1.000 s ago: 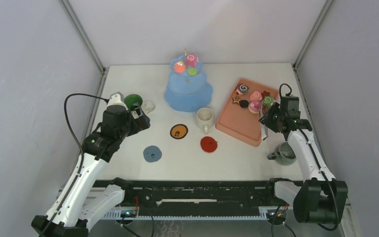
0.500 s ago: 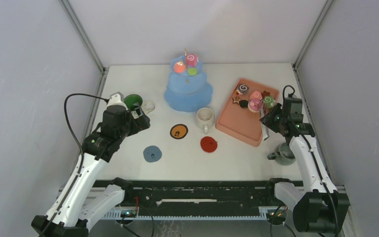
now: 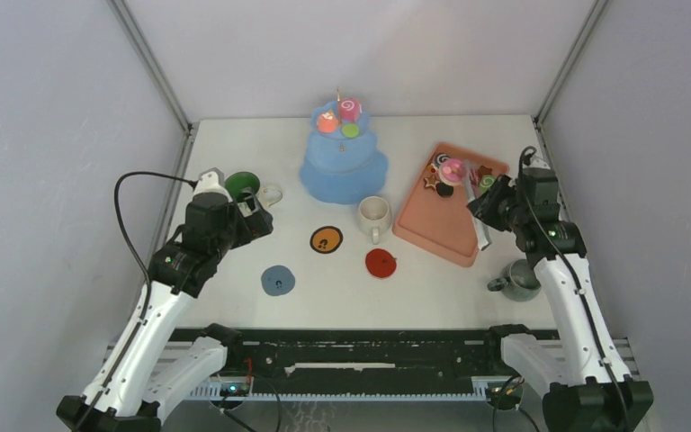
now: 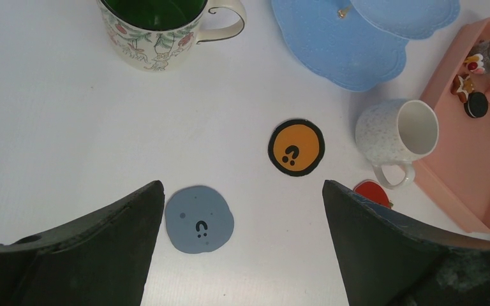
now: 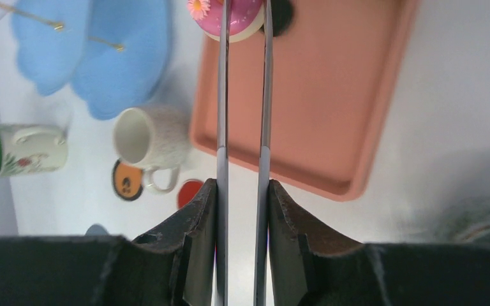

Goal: Serve the afternoon tea

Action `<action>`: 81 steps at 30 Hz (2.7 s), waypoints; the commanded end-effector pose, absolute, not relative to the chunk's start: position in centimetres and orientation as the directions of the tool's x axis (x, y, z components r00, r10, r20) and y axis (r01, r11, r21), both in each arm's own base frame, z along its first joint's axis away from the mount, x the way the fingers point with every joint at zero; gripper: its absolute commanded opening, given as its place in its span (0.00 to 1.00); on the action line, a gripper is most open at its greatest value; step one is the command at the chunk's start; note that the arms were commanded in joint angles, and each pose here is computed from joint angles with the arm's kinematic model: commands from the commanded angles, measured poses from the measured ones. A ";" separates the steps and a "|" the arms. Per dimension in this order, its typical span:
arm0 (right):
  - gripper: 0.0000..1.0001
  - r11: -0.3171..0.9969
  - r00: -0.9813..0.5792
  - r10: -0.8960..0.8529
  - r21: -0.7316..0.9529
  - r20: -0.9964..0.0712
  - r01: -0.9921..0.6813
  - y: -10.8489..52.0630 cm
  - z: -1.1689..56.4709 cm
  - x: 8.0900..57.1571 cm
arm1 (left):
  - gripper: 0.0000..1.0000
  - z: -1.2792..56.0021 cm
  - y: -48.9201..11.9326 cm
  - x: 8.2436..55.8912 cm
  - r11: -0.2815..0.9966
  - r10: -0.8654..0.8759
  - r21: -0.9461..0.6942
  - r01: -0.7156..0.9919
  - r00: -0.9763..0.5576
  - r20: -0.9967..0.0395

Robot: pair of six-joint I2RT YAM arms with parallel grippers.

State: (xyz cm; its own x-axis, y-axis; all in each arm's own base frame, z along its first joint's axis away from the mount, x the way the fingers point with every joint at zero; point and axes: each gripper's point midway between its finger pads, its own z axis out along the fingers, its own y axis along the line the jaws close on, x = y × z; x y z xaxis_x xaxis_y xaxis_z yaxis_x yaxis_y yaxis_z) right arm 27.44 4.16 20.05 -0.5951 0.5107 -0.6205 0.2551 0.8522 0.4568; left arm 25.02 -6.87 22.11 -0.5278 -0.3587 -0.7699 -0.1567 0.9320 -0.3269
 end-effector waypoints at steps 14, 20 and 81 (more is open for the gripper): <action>0.00 0.873 -0.573 0.350 0.480 -0.741 -0.088 17.0 26.9 36.2 | 0.98 25.1 -5.2 24.3 0.933 -0.361 -0.318 -0.172 -0.442 -0.821; 0.00 0.871 -0.586 0.333 0.479 -0.738 -0.109 18.9 26.5 38.3 | 0.98 25.8 -5.0 24.2 0.932 -0.362 -0.317 -0.176 -0.430 -0.827; 0.45 0.812 -0.658 0.348 0.566 -0.668 -0.145 25.9 25.0 44.2 | 0.98 25.4 -3.9 22.8 0.922 -0.383 -0.318 -0.219 -0.418 -0.824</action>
